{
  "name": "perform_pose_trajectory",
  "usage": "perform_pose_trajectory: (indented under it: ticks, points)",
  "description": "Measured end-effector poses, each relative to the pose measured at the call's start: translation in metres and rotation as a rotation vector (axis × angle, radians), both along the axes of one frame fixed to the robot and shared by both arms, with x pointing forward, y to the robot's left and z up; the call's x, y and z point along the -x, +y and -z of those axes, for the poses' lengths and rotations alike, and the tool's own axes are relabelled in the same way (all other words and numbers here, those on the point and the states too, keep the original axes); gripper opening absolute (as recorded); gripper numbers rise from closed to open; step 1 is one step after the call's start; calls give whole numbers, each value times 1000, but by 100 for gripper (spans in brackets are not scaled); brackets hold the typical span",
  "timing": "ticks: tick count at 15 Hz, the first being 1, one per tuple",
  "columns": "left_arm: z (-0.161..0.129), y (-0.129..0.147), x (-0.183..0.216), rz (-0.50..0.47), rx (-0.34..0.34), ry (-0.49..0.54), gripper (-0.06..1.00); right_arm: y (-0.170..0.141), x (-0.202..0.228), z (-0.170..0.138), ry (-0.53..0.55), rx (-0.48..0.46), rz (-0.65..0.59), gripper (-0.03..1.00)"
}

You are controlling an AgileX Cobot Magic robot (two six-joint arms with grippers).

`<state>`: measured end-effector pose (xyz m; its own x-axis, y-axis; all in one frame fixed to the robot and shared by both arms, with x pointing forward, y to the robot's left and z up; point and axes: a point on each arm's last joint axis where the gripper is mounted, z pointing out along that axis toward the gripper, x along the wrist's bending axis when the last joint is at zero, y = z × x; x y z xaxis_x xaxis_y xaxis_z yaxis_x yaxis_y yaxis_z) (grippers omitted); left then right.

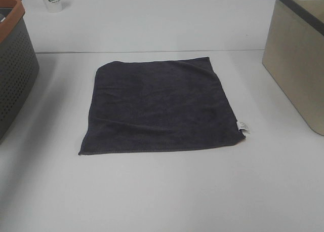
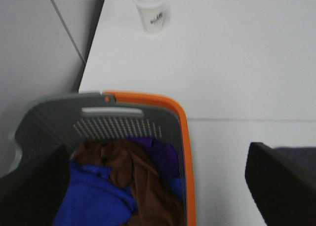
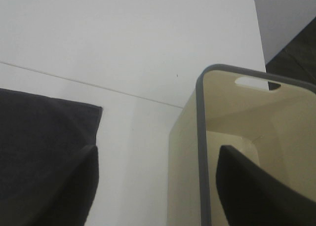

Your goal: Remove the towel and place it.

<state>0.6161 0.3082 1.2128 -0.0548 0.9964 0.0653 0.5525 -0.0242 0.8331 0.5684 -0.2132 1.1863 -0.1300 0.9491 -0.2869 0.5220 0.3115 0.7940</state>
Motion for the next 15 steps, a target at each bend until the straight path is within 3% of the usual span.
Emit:
perform_pose_trajectory:
  ticks: [3,5,7,9,11,15]
  points:
    - [11,4,14,0,26,220,90,-2,2,-13,143,0,55,67]
    - [17,-2,23,65,50,330,89,0,7,-9,309,47,-18,67]
    - [11,-6,37,97,74,323,89,-4,7,-3,408,-129,-113,67]
    - [3,-6,59,99,74,309,89,-25,2,-2,436,-298,-100,67]
    - [0,-7,86,94,79,305,89,-46,11,0,433,-276,-32,67]
    - [15,-8,151,80,94,312,89,-57,67,15,479,-213,-1,67]
